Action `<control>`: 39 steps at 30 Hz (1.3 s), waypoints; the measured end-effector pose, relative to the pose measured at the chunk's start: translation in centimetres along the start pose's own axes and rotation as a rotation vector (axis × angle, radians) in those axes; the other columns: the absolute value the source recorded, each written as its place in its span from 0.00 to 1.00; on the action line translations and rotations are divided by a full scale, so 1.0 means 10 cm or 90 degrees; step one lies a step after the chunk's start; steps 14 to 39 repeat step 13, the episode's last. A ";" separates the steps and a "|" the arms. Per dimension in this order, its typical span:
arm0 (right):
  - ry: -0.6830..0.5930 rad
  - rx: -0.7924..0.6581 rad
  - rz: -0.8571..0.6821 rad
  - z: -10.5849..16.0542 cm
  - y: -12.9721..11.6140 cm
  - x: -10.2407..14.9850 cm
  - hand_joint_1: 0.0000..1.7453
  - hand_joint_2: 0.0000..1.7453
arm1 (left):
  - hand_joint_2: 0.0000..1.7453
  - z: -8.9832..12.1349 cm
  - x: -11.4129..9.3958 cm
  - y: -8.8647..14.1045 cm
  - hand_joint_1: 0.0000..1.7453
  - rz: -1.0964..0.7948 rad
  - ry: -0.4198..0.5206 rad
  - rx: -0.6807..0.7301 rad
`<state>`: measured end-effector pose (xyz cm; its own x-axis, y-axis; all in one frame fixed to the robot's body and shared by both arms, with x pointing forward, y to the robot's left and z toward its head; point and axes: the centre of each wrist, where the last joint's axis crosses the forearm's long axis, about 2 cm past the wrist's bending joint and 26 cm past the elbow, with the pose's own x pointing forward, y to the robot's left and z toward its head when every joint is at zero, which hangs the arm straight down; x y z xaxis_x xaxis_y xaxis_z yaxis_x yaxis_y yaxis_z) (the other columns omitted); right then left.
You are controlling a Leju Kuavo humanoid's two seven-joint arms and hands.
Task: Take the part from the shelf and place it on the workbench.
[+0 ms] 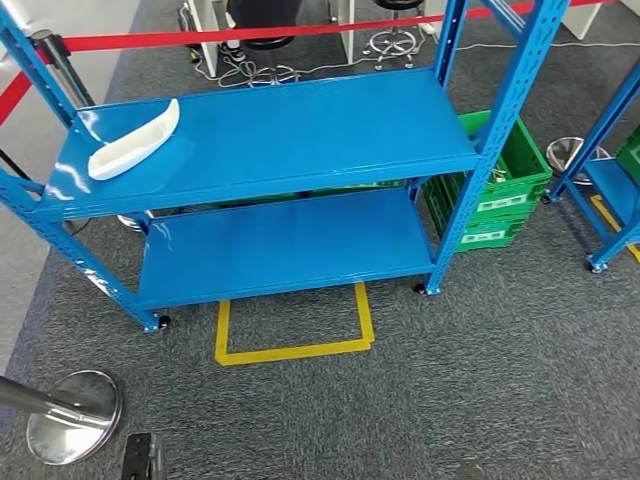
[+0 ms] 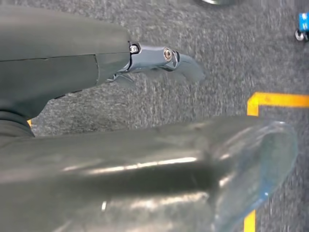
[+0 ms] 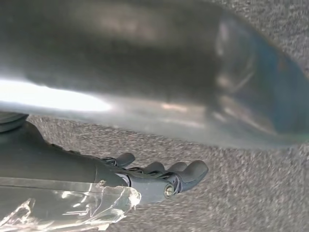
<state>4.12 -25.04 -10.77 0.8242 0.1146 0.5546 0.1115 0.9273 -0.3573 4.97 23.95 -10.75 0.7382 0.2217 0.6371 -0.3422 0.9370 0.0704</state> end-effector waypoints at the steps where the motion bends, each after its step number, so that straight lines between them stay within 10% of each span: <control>1: 0.000 0.000 0.000 0.00 0.00 0.00 0.00 0.00 | 0.00 0.01 -0.01 0.01 0.00 -0.001 0.002 0.001; 39: -0.005 0.002 -0.003 -0.01 0.00 0.03 0.00 0.00 | 0.00 0.00 -0.01 0.00 0.00 -0.002 0.000 0.001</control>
